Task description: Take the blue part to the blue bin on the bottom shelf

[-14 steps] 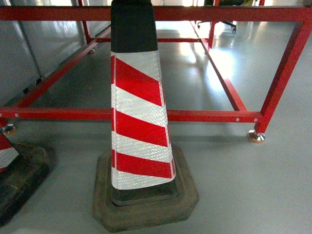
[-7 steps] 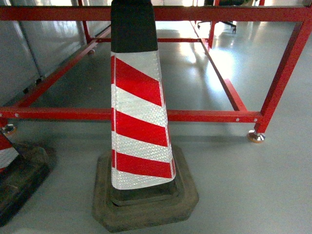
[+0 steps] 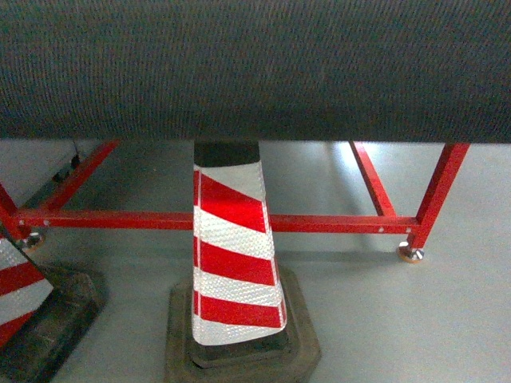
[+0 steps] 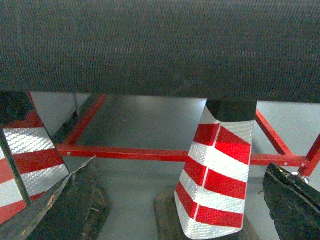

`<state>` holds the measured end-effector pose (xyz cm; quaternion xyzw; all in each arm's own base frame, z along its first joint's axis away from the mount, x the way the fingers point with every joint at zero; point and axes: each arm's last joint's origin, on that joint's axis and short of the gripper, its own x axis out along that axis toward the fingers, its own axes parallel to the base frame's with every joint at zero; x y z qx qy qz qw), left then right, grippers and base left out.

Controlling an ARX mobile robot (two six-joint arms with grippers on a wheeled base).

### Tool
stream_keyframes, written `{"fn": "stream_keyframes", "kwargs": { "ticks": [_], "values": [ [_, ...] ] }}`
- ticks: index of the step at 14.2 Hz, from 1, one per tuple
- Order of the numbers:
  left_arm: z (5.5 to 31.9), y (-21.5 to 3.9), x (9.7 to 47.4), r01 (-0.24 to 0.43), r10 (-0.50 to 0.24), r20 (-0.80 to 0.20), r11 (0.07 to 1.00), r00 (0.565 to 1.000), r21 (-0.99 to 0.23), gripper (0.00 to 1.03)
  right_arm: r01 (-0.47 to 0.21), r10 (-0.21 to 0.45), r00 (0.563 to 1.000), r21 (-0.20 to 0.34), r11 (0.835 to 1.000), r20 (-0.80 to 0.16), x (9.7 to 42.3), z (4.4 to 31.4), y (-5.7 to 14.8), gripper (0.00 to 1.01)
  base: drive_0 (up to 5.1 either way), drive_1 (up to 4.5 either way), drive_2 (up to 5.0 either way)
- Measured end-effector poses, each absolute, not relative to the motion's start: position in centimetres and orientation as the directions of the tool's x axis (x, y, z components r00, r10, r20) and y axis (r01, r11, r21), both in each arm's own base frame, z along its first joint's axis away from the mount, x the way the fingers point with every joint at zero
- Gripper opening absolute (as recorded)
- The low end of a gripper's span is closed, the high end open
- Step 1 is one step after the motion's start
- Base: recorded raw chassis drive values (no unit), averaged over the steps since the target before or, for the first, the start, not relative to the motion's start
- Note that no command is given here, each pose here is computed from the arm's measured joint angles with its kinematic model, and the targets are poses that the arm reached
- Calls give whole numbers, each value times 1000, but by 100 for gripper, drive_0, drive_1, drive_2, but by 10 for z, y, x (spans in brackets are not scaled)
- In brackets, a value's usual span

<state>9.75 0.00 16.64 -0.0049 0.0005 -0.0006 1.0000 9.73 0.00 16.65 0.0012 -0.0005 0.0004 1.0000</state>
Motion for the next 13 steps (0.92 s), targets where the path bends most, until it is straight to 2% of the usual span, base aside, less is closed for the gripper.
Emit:
{"fn": "stream_keyframes", "kwargs": {
  "ticks": [13],
  "values": [
    [166,0,98,1,-1,-2,1000,1000,-10,98,0,0,1000,4,1000,1,97,167,0,98,0,0,0]
  ]
}}
